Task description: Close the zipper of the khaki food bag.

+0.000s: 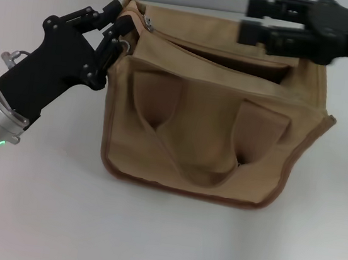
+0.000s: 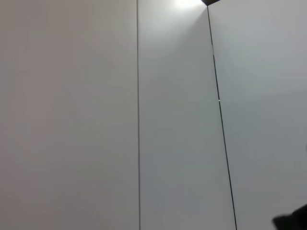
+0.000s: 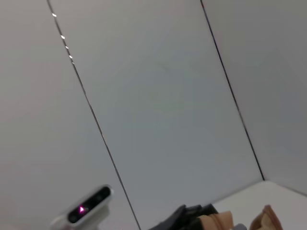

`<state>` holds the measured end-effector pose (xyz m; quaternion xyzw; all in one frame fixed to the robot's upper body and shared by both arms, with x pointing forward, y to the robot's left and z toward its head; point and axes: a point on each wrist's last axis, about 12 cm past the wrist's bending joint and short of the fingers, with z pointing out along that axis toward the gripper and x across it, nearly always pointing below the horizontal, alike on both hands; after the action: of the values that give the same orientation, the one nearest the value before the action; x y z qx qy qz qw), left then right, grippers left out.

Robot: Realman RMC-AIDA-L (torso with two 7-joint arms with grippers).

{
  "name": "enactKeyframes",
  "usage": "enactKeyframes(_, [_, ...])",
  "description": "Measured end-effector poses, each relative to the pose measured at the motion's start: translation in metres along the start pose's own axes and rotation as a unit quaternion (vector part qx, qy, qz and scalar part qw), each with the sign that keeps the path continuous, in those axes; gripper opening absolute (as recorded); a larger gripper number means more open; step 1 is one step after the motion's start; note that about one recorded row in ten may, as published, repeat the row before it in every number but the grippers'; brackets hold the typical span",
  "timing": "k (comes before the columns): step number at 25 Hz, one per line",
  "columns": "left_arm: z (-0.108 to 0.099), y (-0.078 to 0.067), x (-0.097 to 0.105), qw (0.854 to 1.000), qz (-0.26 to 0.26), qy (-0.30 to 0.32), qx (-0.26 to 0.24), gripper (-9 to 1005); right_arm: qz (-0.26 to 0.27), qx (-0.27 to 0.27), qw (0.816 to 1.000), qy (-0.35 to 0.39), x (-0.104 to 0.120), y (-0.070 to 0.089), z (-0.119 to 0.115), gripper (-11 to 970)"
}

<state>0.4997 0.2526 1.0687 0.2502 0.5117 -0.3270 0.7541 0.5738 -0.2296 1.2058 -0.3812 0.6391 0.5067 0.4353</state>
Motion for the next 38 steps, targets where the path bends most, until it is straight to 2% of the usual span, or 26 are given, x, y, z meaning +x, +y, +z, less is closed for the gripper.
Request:
enactKeyframes(8, [0.009,-0.004,0.001,0.999,0.03,-0.01,0.007,182,0.04,0.002,0.998,0.04,0.014,-0.02,0.062,770])
enactKeyframes(13, [0.014,-0.004,0.001,0.999,0.034,-0.01,0.011,182,0.041,-0.01,0.998,0.052,0.019,-0.023,0.085,770])
enactKeyframes(25, [0.017,-0.004,-0.002,0.999,0.035,-0.025,0.016,182,0.028,-0.011,0.999,0.038,0.021,-0.022,0.088,770])
enactKeyframes(31, [0.017,-0.004,-0.003,0.999,0.035,-0.03,0.018,182,0.066,-0.005,0.996,0.052,0.031,-0.024,0.083,770])
enactKeyframes(38, [0.02,-0.004,-0.003,0.999,0.036,-0.033,0.021,183,0.071,-0.003,0.994,0.082,0.034,-0.024,0.087,769])
